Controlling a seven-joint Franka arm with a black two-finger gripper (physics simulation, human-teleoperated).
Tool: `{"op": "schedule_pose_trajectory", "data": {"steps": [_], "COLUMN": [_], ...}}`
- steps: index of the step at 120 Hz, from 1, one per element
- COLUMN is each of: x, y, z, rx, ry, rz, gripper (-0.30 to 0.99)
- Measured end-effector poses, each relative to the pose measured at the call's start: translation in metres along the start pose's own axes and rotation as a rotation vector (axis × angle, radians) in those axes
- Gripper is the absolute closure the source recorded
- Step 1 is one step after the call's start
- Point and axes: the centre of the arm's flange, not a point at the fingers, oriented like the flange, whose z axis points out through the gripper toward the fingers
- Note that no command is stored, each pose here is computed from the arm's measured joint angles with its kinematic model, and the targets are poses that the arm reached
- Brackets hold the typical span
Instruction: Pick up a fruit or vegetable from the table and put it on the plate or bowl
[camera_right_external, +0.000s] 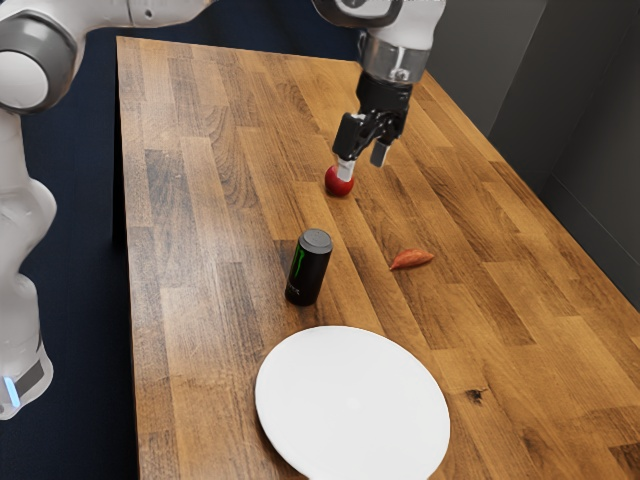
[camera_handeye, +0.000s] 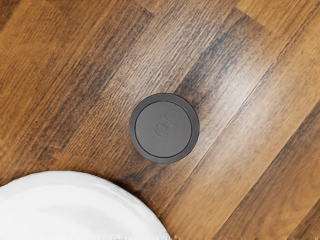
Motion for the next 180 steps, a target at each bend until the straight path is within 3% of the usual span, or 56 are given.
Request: {"op": "schedule_pose_trajectory", "data": {"steps": [17,25,33,41,56,74,89,93,98,105,114,125,136,147,153,171,180], "x": [-0.009,0.001,0.027,0.086,0.232,0.374,0.455,0.449,0.406,0.302,0.172,0.111,0.11,0.222,0.256,0.244,0.259], "y": [-0.014,-0.024,-0.002,0.048,0.122,0.146,0.168,0.174,0.183,0.187,0.159,0.127,0.104,0.151,0.162,0.163,0.169], "z": [-0.001,-0.013,-0.01,-0.005,0.001,0.01,0.024,0.025,0.027,0.034,0.047,0.072,0.099,0.093,0.09,0.085,0.081], "rx": [0.002,-0.001,0.018,0.038,0.071,0.093,0.036,0.017,-0.005,-0.03,-0.046,-0.044,-0.047,-0.117,-0.147,-0.199,-0.221], "ry": [0.004,0.005,0.025,0.038,0.03,0.009,0.005,0.004,0.007,0.016,0.013,-0.007,-0.053,-0.078,-0.081,-0.087,-0.089], "rz": [0.024,0.024,-0.032,-0.135,-0.341,-0.495,-0.573,-0.541,-0.44,-0.223,0.049,0.229,0.316,0.136,0.089,0.159,0.153], "gripper": [0.0,0.0,0.0,0.0,0.0,0.0,0.0,0.0,0.0,0.0,0.0,0.0,0.0,0.0,0.0,0.0,0.0]}}
